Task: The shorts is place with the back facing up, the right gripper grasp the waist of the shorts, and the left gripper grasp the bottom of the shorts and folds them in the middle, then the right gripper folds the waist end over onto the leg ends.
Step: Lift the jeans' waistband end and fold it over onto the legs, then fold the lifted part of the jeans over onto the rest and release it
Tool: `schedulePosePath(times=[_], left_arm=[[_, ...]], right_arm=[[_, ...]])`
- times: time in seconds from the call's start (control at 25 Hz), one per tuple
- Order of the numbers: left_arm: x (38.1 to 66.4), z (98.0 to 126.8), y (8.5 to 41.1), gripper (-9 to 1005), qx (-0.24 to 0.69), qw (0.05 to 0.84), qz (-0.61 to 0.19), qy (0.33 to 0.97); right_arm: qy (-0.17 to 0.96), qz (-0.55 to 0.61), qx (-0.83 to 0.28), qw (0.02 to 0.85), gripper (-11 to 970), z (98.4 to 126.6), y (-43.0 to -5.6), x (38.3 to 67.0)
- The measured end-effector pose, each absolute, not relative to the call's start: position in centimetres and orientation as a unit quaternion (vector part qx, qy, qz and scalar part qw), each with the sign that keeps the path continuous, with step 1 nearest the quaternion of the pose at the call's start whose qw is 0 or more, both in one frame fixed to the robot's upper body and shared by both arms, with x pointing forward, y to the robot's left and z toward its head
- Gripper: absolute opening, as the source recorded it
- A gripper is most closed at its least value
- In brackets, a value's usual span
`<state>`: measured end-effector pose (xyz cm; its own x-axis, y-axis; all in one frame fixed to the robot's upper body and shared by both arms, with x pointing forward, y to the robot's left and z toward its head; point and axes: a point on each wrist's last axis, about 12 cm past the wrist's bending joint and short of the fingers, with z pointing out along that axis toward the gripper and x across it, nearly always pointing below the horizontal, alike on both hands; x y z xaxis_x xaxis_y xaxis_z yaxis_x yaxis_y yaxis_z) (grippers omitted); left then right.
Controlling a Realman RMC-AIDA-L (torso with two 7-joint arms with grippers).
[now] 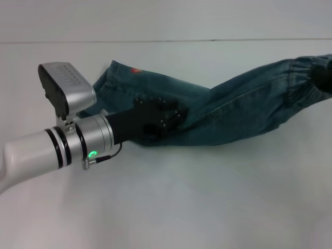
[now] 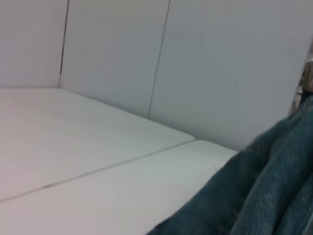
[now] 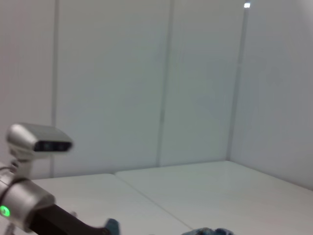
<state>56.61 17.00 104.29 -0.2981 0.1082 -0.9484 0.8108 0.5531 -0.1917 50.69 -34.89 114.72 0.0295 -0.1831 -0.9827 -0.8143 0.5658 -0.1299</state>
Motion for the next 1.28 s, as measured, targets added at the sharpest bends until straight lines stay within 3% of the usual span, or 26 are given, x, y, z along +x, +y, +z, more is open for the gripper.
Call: schedulePosePath(times=[0.28, 0.52, 1.0, 1.28], left_arm=[[55.7, 103.8, 16.7, 172, 0.324, 0.495, -0.364, 0.719], [54.5, 103.5, 17.1, -3, 0.326, 0.492, -0.383, 0.711], [52.9, 102.4, 17.9, 1, 0.316, 0.482, -0.39, 0.719], [52.1, 102.5, 22.1, 1, 0.267, 0.553, -0.342, 0.711]], right_arm=[[0.636, 0.273, -0.418, 0.588, 35, 115.7, -32.9, 52.5], [0.627, 0.274, -0.441, 0.581, 40, 116.9, -30.9, 54.8], [0.597, 0.274, -0.514, 0.552, 65, 119.9, -24.2, 59.5], [0.6, 0.263, -0.538, 0.531, 80, 119.9, -20.0, 61.8]])
